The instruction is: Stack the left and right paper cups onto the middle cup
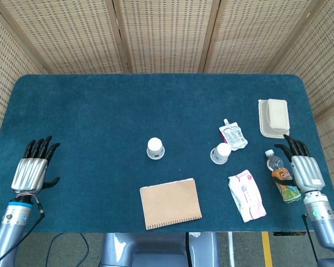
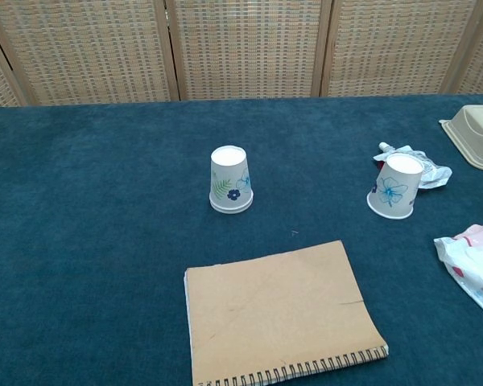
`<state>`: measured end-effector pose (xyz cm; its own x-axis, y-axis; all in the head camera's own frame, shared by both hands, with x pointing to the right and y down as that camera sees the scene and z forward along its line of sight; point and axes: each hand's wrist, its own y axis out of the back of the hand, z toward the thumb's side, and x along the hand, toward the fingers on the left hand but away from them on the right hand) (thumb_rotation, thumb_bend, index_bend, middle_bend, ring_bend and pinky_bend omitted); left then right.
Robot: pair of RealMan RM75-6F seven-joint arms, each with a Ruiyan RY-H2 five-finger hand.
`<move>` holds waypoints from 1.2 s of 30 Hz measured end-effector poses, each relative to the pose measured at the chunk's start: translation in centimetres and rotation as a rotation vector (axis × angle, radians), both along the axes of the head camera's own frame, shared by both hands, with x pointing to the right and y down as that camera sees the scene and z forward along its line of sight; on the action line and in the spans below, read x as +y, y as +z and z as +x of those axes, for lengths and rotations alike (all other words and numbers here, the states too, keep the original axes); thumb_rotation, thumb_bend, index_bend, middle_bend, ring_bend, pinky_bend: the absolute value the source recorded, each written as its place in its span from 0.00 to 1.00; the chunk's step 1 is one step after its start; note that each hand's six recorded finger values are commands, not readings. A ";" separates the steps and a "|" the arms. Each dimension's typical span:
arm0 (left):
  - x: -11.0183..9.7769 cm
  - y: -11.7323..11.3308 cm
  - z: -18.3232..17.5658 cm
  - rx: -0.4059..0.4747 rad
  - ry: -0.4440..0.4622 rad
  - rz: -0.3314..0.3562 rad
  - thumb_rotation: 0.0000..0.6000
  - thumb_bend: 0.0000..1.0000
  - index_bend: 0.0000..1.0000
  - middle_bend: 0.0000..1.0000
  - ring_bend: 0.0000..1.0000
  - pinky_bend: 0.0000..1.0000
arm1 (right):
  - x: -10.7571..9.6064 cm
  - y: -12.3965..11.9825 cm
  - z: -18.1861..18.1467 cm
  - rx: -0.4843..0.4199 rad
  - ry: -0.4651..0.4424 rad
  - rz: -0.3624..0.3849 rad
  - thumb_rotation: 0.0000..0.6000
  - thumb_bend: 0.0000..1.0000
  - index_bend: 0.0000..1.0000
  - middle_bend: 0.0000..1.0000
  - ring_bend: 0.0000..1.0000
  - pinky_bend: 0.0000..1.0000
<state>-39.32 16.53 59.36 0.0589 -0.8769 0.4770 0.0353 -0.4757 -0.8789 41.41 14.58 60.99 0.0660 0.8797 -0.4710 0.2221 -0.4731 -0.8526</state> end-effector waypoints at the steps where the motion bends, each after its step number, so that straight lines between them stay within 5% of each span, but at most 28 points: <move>1: 0.0 0.0 -0.2 0.001 -0.002 0.003 1.00 0.22 0.12 0.00 0.00 0.00 | -0.6 0.3 -0.7 0.005 -0.014 -0.004 1.00 0.05 0.23 0.00 0.00 0.03; 16: -0.7 0.2 -1.8 0.027 -0.035 -0.003 1.00 0.22 0.13 0.00 0.00 0.00 | -7.0 5.0 -11.4 0.008 -0.141 -0.123 1.00 0.06 0.28 0.00 0.00 0.05; 36: -0.8 0.8 -1.9 0.045 -0.035 -0.025 1.00 0.22 0.17 0.00 0.00 0.00 | -7.0 9.8 -12.8 0.048 -0.112 -0.222 1.00 0.11 0.46 0.06 0.00 0.09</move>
<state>-41.20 15.69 60.11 0.0505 -0.8666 0.4965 -0.0210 -0.4979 -0.8670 28.60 7.62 70.78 0.1299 0.7432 -0.6564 0.1199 -0.6689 -0.7336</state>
